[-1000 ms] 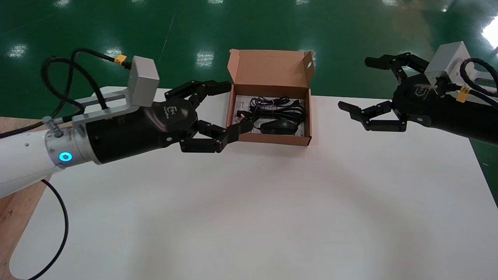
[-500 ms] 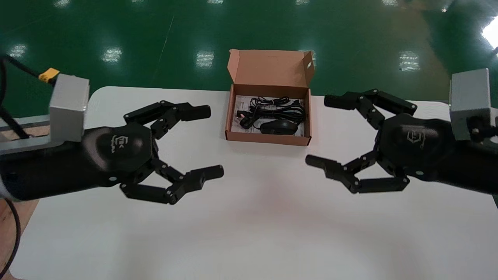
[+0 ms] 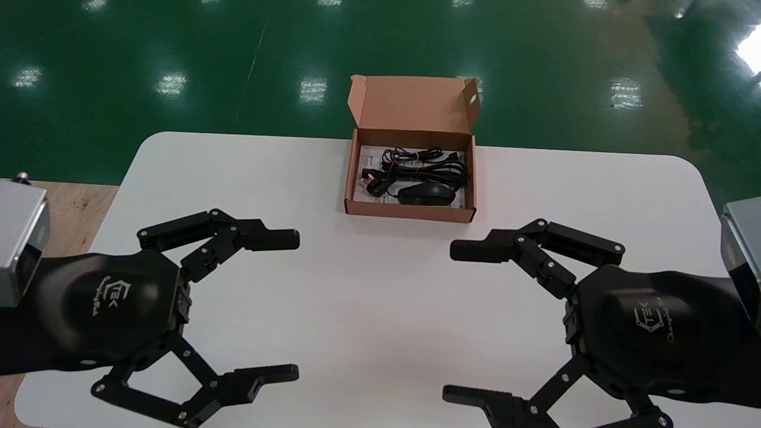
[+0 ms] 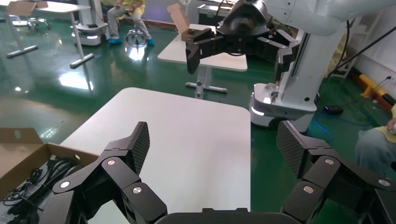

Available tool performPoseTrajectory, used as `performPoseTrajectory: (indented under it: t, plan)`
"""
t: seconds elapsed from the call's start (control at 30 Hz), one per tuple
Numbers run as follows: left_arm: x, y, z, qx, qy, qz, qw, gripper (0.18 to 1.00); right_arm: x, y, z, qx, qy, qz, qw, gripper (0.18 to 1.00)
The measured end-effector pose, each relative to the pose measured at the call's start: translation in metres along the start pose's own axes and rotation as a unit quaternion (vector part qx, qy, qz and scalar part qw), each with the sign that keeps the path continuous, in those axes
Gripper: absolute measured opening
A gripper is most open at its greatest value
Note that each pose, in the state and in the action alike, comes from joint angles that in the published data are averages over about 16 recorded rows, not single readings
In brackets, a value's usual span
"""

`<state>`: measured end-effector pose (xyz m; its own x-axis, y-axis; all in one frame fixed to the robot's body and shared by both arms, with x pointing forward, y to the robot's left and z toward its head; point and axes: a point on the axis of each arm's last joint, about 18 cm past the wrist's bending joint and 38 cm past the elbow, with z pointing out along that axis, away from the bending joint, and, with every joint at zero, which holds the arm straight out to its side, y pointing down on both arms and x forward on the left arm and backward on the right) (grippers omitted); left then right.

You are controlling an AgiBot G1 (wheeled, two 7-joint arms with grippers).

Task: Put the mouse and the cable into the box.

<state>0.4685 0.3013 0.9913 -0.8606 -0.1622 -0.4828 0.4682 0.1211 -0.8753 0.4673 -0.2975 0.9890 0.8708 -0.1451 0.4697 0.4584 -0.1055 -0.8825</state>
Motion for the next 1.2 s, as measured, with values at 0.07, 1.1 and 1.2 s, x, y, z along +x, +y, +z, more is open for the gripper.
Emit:
performPoseTrajectory:
  t: [0.07, 1.1, 1.2]
  plan:
    - [0.001, 0.000, 0.000, -0.001, 0.001, 0.000, 1.0000, 1.001, -0.001, 0.000, 0.000, 0.000, -0.002, 0.001, 1.000, 1.000]
    - [-0.006, 0.002, 0.002, 0.004, -0.007, -0.003, 1.0000, 1.001, 0.008, 0.001, -0.003, -0.002, 0.015, -0.003, 1.000, 1.000]
    - [-0.006, 0.002, 0.002, 0.004, -0.007, -0.003, 1.0000, 1.001, 0.008, 0.001, -0.003, -0.002, 0.016, -0.003, 1.000, 1.000]
